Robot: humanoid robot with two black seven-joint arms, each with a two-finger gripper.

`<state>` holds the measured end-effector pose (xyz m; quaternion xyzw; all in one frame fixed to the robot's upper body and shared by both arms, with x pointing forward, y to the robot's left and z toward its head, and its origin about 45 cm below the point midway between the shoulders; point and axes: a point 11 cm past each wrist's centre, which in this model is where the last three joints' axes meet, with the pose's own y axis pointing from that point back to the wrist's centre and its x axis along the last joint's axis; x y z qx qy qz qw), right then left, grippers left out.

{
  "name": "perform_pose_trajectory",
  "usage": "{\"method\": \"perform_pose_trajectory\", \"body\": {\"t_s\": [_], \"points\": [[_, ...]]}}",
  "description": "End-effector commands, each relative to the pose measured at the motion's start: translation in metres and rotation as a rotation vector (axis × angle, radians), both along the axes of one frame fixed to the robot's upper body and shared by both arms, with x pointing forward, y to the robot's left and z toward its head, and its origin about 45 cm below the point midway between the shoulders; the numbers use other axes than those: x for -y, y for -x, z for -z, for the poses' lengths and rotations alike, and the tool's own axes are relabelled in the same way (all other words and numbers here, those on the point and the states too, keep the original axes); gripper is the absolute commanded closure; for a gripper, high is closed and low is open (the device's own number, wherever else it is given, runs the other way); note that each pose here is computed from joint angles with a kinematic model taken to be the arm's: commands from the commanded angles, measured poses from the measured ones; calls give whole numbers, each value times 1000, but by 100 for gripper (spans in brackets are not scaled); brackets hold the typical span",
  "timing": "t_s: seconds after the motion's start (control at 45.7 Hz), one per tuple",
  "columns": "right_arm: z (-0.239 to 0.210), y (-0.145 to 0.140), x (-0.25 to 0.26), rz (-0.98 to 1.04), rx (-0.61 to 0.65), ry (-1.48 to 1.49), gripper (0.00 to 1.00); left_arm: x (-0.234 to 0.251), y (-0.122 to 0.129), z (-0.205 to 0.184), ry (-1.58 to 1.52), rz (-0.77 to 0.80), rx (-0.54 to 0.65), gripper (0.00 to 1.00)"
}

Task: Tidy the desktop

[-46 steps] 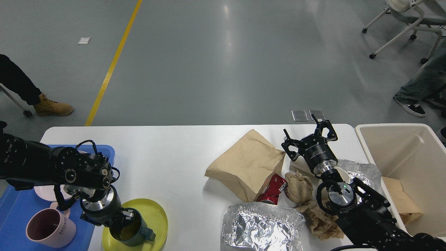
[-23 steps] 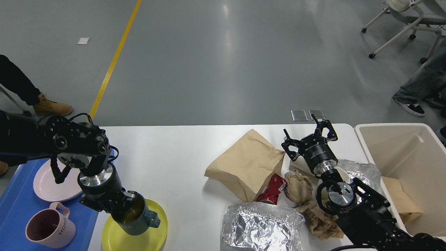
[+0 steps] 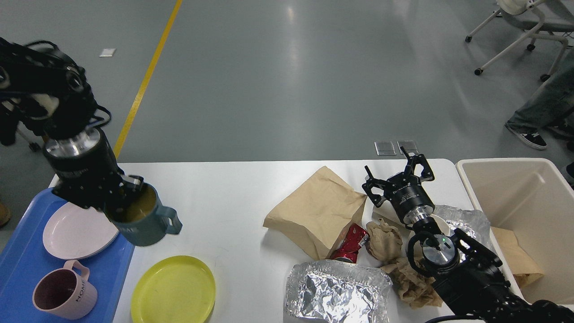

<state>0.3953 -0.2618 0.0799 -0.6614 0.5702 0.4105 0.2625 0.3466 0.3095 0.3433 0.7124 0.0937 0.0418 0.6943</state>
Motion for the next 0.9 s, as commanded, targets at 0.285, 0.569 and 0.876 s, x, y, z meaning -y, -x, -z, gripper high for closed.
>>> {"method": "perform_pose_trajectory", "body": {"t_s": [0.285,0.569,0.876], "points": [[0,0,0,0,1,0,0,-104,21,-64,-21,-273,175,100],[0,0,0,0,1,0,0,-210,74,-45,-84,-505,166,100],[0,0,0,0,1,0,0,-283,113,-8,-147,-684,144,100]]}}
